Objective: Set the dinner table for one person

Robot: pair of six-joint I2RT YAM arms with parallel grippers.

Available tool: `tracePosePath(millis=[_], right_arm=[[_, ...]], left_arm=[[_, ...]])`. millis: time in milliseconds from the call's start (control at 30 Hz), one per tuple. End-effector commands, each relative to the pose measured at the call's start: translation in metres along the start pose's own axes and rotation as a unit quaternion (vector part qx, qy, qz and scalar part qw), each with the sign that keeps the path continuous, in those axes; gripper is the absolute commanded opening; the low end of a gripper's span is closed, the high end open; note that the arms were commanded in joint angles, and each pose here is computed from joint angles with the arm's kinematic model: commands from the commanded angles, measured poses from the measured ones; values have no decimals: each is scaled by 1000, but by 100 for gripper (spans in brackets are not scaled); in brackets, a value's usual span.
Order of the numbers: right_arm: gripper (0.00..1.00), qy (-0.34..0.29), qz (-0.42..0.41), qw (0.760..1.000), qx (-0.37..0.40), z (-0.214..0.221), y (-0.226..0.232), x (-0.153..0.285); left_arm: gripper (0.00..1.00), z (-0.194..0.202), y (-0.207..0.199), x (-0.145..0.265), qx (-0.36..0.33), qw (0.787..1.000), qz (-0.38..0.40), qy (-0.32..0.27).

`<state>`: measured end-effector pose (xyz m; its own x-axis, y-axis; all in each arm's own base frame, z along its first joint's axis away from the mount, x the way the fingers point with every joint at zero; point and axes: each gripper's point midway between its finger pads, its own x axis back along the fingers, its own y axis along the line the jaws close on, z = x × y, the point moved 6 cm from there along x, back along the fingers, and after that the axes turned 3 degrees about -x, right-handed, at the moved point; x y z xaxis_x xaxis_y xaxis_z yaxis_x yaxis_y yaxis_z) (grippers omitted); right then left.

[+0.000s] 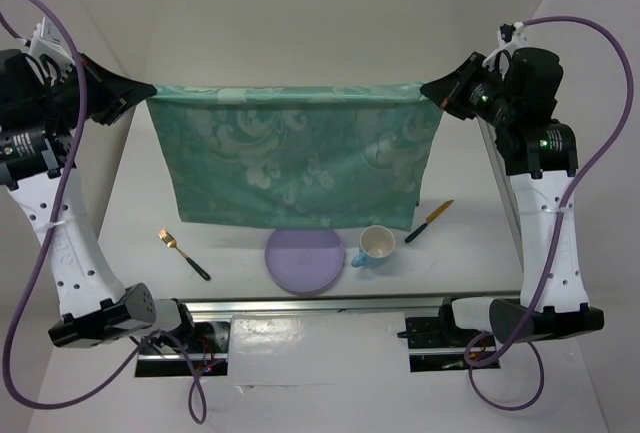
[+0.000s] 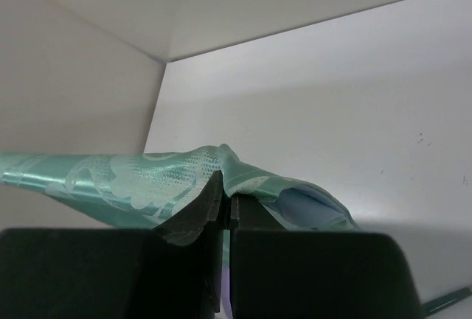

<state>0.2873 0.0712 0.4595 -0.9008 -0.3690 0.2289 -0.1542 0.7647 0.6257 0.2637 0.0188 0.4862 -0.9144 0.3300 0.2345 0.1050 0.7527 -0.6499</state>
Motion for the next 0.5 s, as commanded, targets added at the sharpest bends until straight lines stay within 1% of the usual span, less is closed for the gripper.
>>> tracePosePath(millis=[0,33,67,100,133,200,233,267,300,333,367,400,433,467], right_arm=[[0,-52,105,993,25,-19,-42,-17],[0,-45,110,993,23,-16,-55,-41],[0,-40,113,992,26,-15,-63,-55],[0,-36,115,992,25,-15,-71,-70],[0,-22,117,993,21,-12,-86,-102],[0,-6,121,993,17,-10,-103,-136],[0,3,126,992,14,-7,-121,-170],[0,13,119,993,6,-4,-128,-187],[0,19,118,993,-2,-1,-136,-204],[0,28,124,992,-5,4,-155,-235],[3,31,126,991,-15,6,-167,-248],[27,42,116,992,-18,11,-173,-261],[72,58,119,991,-32,17,-180,-272],[85,63,112,991,-33,19,-187,-290]], left_arm=[[0,-18,55,-32,-5,997,-76,-32],[0,-15,62,-49,-2,998,-67,-22],[0,-13,69,-62,0,997,-70,-15],[0,-12,89,-86,15,996,-93,-5],[0,-8,88,-106,8,996,-92,5],[0,-9,102,-141,11,994,-112,11],[0,-12,94,-159,-1,995,-104,11],[0,0,122,-195,14,991,-125,40],[0,3,129,-213,20,990,-133,46],[0,0,122,-230,14,991,-125,41],[8,18,154,-265,26,987,-145,67],[26,24,164,-282,28,986,-146,77],[43,14,152,-293,19,991,-116,71],[58,20,161,-303,27,989,-118,85]])
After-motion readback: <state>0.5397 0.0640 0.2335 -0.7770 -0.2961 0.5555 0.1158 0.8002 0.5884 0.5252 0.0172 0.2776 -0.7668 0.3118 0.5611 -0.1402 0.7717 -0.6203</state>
